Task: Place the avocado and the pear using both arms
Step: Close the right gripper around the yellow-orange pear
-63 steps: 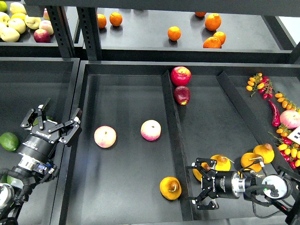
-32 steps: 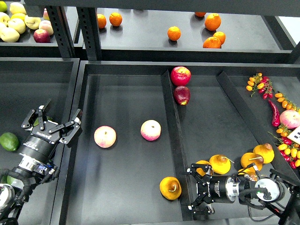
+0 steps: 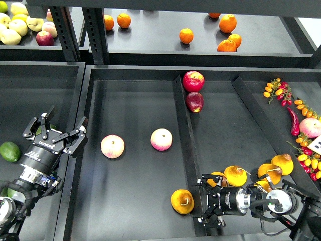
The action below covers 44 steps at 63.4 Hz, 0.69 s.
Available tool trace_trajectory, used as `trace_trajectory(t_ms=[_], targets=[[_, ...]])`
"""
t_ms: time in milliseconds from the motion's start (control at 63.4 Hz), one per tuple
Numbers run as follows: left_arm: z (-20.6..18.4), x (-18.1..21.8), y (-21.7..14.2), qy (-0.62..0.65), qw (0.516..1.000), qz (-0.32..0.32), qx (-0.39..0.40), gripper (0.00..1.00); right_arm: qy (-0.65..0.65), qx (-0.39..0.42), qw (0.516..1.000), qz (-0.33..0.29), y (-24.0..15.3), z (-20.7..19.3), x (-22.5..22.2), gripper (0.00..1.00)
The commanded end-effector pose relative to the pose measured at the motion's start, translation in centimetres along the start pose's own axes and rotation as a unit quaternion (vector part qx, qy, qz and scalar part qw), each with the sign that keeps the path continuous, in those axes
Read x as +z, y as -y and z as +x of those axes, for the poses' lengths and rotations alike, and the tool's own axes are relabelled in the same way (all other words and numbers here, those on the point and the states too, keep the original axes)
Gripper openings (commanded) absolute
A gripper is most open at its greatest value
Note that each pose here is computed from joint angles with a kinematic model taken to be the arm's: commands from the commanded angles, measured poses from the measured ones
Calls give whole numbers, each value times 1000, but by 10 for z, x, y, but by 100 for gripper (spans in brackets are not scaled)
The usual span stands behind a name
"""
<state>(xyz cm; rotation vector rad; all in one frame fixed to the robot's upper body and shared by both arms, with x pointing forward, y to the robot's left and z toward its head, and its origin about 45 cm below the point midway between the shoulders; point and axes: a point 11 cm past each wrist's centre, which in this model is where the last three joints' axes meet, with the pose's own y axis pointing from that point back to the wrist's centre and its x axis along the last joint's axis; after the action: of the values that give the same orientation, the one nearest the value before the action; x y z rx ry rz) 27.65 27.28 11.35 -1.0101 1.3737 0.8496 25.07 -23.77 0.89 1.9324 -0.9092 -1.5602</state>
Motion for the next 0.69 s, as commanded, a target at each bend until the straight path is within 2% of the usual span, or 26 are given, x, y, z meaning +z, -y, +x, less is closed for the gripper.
trace_trajectory(t_ms=[0,426,678], targets=[[0,0,0,0,1000,0,0,99,0,1,1000,1,2,0,-2,100],[0,0,0,0,1000,-1,0,99,7,1,1000,-1,16,-4,-1,99],[-1,0,0,0,1000,0,-1,99,6,10,1000,-4,19,-1,1,92]])
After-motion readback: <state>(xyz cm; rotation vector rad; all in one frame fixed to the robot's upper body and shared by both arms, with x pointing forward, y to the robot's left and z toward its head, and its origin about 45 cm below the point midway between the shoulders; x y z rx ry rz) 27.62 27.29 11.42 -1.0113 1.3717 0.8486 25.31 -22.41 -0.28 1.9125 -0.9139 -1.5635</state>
